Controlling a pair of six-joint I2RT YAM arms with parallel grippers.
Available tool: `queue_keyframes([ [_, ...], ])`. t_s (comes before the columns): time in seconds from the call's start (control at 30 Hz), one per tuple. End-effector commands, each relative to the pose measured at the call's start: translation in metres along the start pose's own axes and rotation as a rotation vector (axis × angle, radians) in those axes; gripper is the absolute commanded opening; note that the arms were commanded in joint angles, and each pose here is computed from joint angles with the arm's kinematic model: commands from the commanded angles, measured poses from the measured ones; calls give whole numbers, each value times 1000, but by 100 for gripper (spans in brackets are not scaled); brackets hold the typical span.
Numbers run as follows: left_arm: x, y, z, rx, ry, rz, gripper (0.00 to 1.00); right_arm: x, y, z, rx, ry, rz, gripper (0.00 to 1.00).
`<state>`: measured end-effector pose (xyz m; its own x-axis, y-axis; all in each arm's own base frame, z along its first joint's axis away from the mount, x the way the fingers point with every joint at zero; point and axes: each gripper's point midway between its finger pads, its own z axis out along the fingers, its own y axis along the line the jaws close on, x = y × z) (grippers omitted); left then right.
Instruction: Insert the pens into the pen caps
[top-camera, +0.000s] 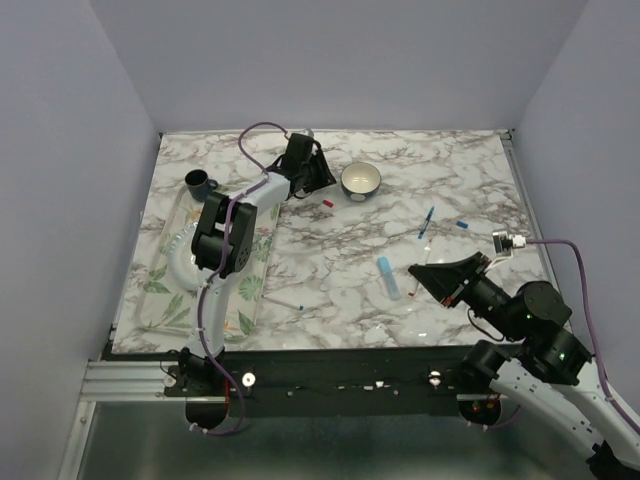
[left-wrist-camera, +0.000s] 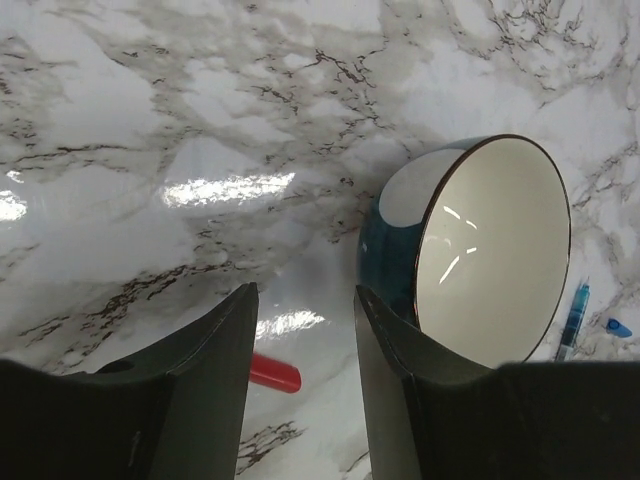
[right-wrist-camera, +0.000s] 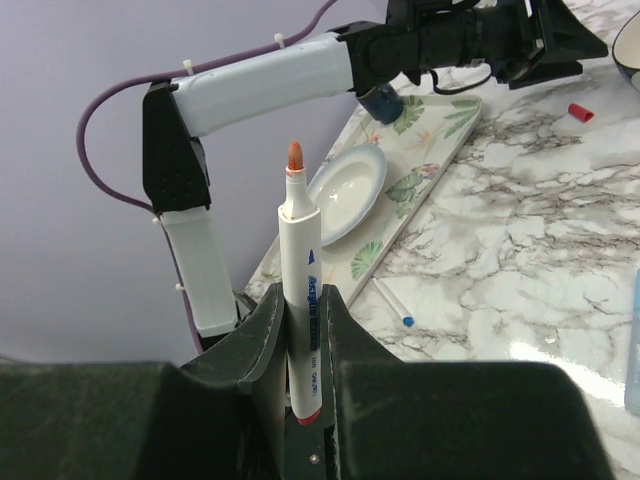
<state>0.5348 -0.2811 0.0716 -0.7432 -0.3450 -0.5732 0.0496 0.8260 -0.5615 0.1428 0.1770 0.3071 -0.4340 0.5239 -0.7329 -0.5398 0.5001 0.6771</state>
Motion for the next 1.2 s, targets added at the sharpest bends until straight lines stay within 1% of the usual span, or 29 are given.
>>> queue_keyframes([
  [0.0, 5, 3, 13, -4, 38, 10, 51, -7, 11, 0, -26, 0, -18, 1],
  [0.17, 21, 9, 26, 10, 90, -2, 50, -5, 8, 0, -21, 4, -9, 1],
  [0.23, 27, 9, 27, 19, 116, -4, 48, -3, 7, 0, -17, 7, -8, 1],
  [0.4, 35, 2, 11, 65, 123, -11, 47, -3, 7, 0, -17, 7, -3, 1],
  [0.5, 49, 8, 1, 64, 137, -5, 45, -2, 6, 0, -16, 9, 1, 1],
  [0.63, 73, 15, -3, 88, 196, -11, 43, 1, 5, 1, -14, 13, 13, 1],
  [0.73, 89, 9, -8, 140, 235, -6, 42, 4, 2, 1, -6, 20, 23, 1],
  [0.83, 96, 1, -11, 175, 244, 25, 42, 7, -1, 0, 1, 27, 30, 1],
  [1.03, 112, -1, -19, 160, 265, 80, 42, 10, -3, -2, 1, 29, 47, 1],
  [1.07, 111, -1, -19, 156, 256, 110, 42, 11, -3, -2, 2, 30, 47, 1],
  [1.1, 118, 2, -22, 139, 278, 121, 42, 11, -4, -2, 6, 32, 48, 1],
  [1.17, 122, -4, -24, 141, 288, 165, 42, 12, -5, -1, 11, 37, 50, 1],
])
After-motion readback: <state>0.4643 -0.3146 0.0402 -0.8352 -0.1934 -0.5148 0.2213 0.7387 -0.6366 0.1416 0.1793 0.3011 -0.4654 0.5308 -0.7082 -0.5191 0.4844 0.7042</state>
